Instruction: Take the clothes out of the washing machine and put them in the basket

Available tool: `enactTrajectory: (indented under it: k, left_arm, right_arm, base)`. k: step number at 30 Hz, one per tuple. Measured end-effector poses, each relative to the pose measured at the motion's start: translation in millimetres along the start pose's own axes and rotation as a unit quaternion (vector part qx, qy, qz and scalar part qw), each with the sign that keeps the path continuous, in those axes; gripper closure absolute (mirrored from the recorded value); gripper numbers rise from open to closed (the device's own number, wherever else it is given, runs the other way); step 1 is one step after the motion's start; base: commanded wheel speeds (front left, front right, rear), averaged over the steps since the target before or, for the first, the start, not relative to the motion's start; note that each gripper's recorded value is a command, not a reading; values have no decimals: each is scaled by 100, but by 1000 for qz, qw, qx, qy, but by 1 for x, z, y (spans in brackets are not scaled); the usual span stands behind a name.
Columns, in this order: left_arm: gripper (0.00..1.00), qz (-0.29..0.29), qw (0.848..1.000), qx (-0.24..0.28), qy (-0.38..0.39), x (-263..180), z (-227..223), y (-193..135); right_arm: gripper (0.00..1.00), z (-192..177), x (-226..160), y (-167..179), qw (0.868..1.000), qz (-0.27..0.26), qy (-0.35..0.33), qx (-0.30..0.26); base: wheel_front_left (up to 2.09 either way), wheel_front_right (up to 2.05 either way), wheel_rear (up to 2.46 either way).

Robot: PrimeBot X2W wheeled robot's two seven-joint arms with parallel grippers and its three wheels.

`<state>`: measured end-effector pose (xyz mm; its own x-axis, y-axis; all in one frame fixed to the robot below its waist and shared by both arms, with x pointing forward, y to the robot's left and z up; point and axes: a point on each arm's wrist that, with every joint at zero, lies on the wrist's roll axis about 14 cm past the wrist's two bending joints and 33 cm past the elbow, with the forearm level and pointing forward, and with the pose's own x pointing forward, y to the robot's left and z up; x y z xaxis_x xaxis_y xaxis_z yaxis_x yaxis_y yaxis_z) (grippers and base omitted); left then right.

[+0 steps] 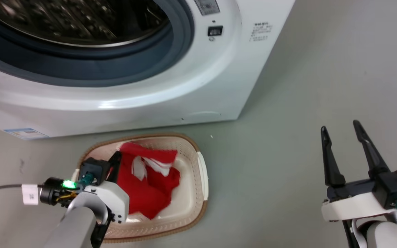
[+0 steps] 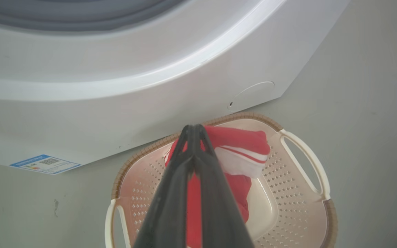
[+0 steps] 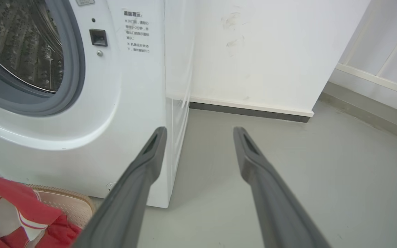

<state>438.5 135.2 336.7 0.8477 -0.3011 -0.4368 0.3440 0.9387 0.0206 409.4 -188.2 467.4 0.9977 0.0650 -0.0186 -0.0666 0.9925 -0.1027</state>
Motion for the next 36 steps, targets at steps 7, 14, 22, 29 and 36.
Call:
enactTrajectory:
  k: [7,14,22,29,36]
  left_arm:
    - [100,-24,995,10,91,36,-58,-6]
    - [100,-43,984,21,169,56,-108,-15]
    - [100,-53,974,25,218,70,-145,-22]
    - [1,-52,976,45,207,74,-138,-24]
    - [0,-26,983,34,178,53,-116,-23]
  right_arm:
    - [0,-28,6,-17,999,-23,37,-4]
    - [0,-49,11,-22,998,-30,63,-3]
    - [0,-69,10,-36,995,-51,90,-5]
    - [0,-71,11,-34,995,-48,93,-2]
    - [0,-50,12,-32,997,-44,65,-2]
  base:
    - [0,0,0]
    - [0,0,0]
    - [0,0,0]
    - [0,0,0]
    - [0,0,0]
